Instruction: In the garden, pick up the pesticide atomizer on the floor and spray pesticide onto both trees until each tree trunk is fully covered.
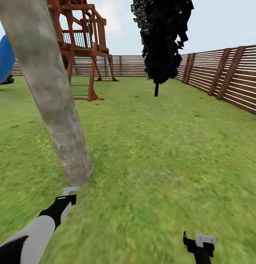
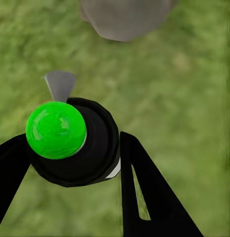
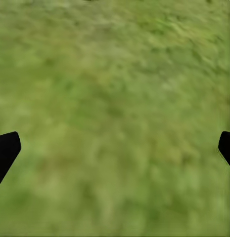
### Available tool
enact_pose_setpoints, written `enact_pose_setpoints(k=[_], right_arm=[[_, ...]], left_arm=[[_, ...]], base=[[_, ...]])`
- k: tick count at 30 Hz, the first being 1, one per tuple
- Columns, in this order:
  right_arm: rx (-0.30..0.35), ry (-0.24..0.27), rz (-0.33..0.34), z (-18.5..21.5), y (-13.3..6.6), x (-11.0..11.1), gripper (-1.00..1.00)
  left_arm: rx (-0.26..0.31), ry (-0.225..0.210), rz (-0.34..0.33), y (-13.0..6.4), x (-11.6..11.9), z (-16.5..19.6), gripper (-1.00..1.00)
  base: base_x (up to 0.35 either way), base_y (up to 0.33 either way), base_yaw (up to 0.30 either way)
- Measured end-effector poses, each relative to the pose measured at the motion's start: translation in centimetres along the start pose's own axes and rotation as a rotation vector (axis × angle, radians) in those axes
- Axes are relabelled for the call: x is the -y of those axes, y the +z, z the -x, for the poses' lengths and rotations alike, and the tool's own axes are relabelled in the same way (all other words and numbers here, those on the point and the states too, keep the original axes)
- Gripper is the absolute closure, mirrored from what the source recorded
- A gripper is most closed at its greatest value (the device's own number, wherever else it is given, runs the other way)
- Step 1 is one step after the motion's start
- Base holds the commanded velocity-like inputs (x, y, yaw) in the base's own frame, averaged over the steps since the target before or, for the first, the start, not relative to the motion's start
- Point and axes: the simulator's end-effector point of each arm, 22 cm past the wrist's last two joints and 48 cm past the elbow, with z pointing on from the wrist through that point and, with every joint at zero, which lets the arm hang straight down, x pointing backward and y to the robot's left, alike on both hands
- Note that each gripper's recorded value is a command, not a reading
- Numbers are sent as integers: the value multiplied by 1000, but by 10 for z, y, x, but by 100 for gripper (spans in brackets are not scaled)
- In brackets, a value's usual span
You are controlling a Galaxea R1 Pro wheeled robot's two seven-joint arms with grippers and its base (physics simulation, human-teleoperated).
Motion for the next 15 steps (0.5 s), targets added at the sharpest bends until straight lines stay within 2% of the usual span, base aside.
enact_pose_setpoints(k=[6, 15], right_arm=[[0, 0, 0, 0, 0, 0, -100], [0, 0, 0, 0, 0, 0, -100]], left_arm=[[2, -2, 2, 0, -1, 1, 100], [4, -2, 28, 1, -11, 2, 100]], base=[[91, -262, 23], [62, -269, 264]])
